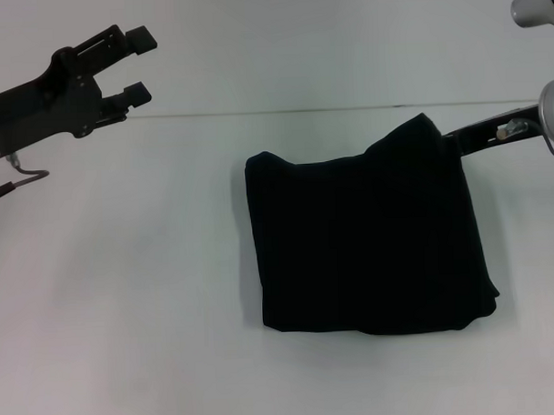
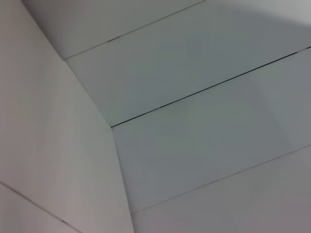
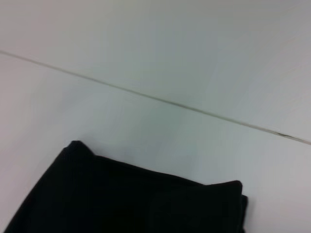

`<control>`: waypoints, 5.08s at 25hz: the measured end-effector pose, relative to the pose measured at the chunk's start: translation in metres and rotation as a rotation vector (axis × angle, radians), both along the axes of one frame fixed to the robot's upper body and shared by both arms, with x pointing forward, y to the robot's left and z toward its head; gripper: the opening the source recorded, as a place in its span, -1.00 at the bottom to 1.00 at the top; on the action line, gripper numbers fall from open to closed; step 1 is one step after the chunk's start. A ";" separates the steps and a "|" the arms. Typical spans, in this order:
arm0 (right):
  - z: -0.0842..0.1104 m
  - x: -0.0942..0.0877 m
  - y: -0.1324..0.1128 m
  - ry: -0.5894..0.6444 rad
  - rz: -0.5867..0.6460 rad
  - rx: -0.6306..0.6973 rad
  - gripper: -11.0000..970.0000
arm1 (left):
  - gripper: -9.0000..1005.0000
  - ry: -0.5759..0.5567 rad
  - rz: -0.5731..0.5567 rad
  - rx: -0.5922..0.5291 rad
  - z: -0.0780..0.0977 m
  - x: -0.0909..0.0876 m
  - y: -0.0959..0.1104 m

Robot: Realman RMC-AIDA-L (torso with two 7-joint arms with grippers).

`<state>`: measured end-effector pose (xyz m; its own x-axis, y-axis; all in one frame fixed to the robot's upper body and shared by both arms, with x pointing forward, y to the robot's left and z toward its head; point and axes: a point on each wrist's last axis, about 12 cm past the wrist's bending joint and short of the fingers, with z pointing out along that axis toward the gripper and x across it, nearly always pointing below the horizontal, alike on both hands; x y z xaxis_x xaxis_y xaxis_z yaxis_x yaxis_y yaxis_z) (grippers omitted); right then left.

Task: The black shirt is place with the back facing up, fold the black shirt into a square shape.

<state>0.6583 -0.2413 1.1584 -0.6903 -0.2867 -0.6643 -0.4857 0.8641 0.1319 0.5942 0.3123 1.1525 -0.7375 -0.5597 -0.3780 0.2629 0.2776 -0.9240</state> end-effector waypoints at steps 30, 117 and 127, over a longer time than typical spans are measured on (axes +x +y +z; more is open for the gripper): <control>-0.039 0.028 0.014 -0.121 -0.176 -0.047 -0.77 | 0.84 0.005 0.014 -0.010 -0.007 -0.001 -0.001; 0.043 0.033 -0.035 0.062 -0.240 0.327 0.16 | 0.76 0.125 -0.352 0.206 -0.018 -0.023 -0.021; 0.043 0.017 -0.052 0.113 -0.227 0.401 0.48 | 0.75 0.397 -0.365 0.237 -0.059 -0.038 -0.047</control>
<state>0.6757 -0.2937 1.2015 -0.7803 0.1432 -0.6088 -0.2542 0.8168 0.5179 0.5565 0.2654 1.0932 -0.9772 -0.1769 -0.1176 0.0271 0.4454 -0.8949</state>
